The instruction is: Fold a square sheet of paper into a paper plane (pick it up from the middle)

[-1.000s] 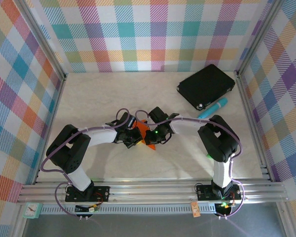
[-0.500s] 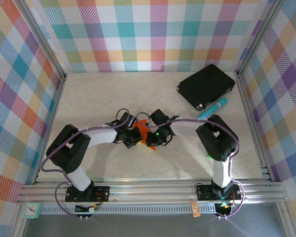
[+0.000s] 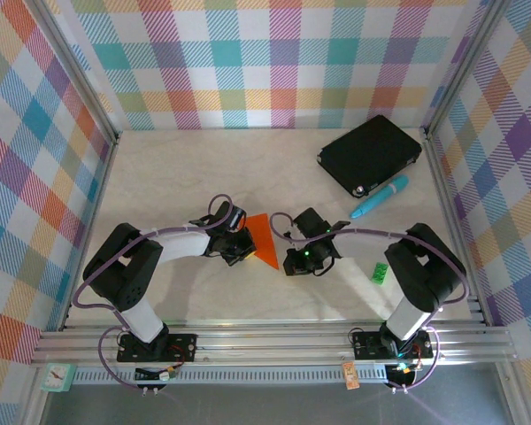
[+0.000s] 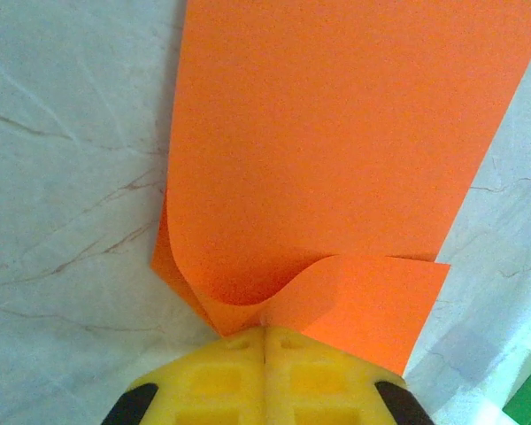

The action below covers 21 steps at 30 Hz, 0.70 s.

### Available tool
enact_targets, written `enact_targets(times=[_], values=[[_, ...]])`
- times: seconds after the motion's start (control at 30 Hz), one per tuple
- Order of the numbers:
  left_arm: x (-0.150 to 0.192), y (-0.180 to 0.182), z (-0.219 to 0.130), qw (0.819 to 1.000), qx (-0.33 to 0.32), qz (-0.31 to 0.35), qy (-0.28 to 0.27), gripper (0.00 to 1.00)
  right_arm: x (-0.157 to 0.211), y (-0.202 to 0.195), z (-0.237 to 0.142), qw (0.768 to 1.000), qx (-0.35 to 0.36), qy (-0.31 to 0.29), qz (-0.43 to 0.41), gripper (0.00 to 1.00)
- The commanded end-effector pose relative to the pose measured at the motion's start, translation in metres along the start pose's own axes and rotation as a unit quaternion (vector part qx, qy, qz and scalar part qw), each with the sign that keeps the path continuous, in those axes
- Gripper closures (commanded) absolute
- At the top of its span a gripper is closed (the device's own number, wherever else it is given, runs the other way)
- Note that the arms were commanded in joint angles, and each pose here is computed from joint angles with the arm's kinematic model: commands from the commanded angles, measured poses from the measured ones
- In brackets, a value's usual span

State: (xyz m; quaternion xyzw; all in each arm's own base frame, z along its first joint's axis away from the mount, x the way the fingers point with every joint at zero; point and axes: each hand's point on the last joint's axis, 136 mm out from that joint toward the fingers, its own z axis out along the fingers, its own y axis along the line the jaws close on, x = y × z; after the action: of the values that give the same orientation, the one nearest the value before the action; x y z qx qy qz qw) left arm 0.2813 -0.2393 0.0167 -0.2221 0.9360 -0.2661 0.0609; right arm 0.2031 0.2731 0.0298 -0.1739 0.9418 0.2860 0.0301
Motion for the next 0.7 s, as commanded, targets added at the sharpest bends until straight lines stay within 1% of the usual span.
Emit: enact_targets(times=[0.0,0.07,0.2,0.4,0.5,0.57,0.67], values=[[0.014,0.065,0.009,0.993,-0.119,-0.02,0.022,1.0,-0.028,0.02,-0.017,0.999,-0.022,-0.042,-0.003,0.9],[0.013,0.063,0.009,0.993,-0.116,-0.018,0.02,1.0,-0.036,0.025,-0.014,0.999,-0.029,-0.043,0.002,0.91],[0.012,0.059,0.009,0.993,-0.112,-0.015,0.021,1.0,-0.044,0.027,-0.002,0.999,-0.035,-0.028,0.008,0.97],[0.011,0.053,0.007,0.994,-0.104,-0.013,0.019,1.0,-0.049,0.03,0.011,0.999,-0.039,-0.012,0.008,0.98],[0.01,0.049,0.005,0.995,-0.097,-0.011,0.02,1.0,-0.046,0.021,0.02,1.0,-0.022,0.003,0.016,0.99],[0.006,0.036,0.006,0.997,-0.072,0.002,0.013,1.0,-0.043,0.014,0.025,1.0,-0.008,0.01,0.023,0.99],[0.003,0.024,0.0,0.998,-0.055,0.022,0.005,1.0,-0.037,0.004,0.031,0.999,0.012,0.023,0.035,1.0]])
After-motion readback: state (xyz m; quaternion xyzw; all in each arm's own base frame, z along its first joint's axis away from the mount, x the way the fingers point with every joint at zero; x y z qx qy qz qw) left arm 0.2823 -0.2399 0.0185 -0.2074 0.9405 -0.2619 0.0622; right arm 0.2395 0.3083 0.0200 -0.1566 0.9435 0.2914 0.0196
